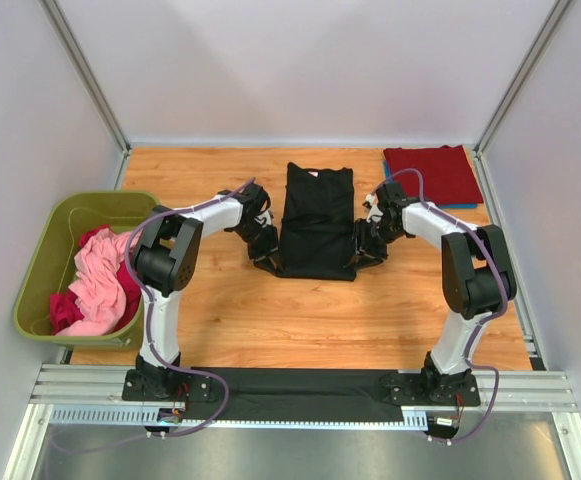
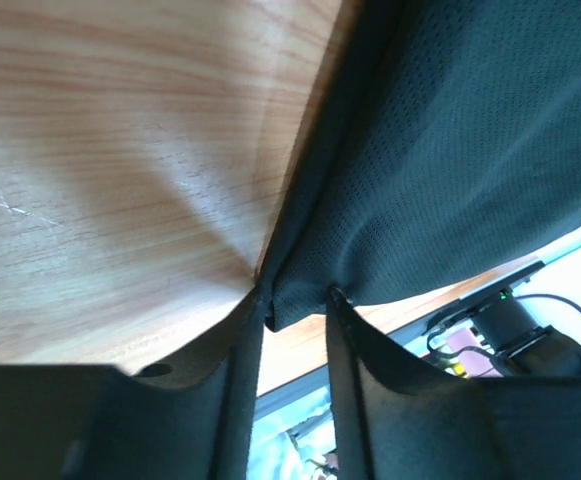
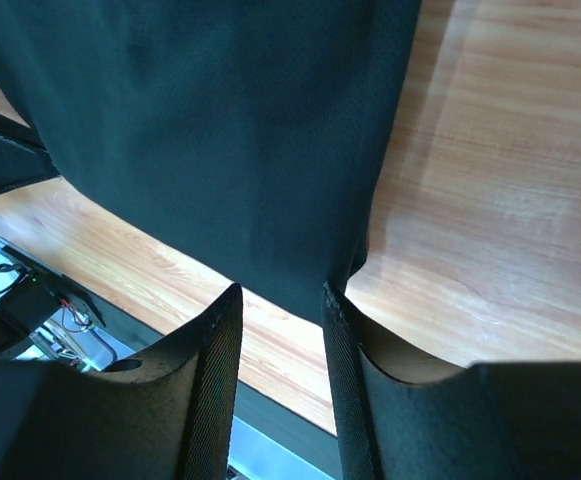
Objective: Fold and stack the t-shirts
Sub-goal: Fold the tshirt
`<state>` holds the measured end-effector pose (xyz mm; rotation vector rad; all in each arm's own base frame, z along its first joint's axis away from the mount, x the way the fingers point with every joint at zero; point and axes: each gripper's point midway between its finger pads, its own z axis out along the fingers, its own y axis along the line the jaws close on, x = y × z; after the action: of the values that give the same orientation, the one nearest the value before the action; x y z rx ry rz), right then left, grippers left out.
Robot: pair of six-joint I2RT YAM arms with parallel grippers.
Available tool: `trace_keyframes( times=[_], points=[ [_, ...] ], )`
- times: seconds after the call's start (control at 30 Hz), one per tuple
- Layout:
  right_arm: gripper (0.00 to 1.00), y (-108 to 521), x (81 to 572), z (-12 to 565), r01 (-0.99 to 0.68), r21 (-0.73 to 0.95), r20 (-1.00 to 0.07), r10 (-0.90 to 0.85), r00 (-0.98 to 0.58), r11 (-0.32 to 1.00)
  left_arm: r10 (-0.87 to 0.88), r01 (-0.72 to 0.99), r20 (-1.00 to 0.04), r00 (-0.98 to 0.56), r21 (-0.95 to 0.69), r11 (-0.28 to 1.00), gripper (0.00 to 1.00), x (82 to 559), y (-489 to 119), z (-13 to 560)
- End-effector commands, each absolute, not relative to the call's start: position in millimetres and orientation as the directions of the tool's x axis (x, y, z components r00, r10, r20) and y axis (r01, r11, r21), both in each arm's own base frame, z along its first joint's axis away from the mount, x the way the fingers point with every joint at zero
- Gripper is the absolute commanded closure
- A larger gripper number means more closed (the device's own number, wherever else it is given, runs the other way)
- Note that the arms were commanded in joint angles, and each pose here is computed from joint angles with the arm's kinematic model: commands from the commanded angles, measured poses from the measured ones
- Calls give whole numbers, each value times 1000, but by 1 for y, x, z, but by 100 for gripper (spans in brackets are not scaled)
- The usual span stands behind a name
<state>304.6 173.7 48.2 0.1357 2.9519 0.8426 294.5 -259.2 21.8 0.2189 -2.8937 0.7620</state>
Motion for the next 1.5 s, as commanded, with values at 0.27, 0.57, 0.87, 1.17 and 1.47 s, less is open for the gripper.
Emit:
trace_keyframes(
  times=[0.27,0.57,0.87,1.17,1.47],
  points=[
    [53,159,296,54,55,471,-86,107,-991,881,-70,-115,115,-991,-461,880,86,293,-250,43],
    [55,167,294,46,38,511,-70,86,-994,858,-66,-109,108,-992,-462,880,54,295,-251,48],
    [59,176,297,34,39,557,-56,84,-995,830,-46,-104,133,-990,-473,875,73,296,-256,27],
    [100,170,284,31,81,542,-60,135,-989,836,-140,-203,196,-971,-352,914,100,271,-232,23],
    [100,175,216,26,97,527,-10,120,-993,844,-137,-220,251,-958,-341,914,100,211,-211,32]
  ],
)
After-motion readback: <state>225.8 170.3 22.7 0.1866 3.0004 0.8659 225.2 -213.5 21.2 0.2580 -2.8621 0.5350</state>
